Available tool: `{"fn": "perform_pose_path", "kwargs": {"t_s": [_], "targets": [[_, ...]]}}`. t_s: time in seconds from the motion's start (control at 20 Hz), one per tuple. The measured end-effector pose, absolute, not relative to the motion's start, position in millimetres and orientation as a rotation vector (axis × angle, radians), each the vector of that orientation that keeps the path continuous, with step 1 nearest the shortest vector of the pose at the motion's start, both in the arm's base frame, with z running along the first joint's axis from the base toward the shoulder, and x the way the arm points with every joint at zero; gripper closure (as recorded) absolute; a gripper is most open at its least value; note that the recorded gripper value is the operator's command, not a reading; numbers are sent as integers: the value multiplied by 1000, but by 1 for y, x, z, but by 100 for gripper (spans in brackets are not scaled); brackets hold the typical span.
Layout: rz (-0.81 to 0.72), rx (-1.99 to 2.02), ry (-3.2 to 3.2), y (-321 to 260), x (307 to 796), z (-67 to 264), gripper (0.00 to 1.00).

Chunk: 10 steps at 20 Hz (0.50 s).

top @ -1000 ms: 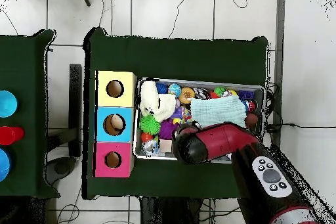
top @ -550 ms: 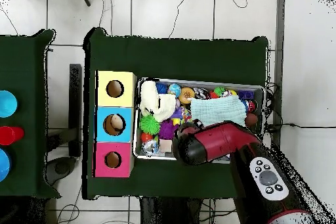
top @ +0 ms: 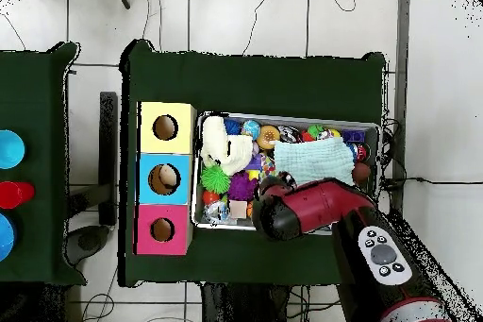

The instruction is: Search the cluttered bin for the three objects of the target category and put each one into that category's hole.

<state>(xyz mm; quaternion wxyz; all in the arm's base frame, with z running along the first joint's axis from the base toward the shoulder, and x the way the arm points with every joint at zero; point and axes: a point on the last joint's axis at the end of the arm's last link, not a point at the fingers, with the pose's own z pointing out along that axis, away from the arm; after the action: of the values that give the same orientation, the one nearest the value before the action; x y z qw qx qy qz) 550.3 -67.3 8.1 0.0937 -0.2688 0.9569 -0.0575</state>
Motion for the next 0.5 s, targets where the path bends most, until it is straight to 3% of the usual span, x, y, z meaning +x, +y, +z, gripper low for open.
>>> {"fn": "perform_pose_path", "kwargs": {"t_s": [0.5], "targets": [[-120,-782,2880,-67,535,-17,0]]}}
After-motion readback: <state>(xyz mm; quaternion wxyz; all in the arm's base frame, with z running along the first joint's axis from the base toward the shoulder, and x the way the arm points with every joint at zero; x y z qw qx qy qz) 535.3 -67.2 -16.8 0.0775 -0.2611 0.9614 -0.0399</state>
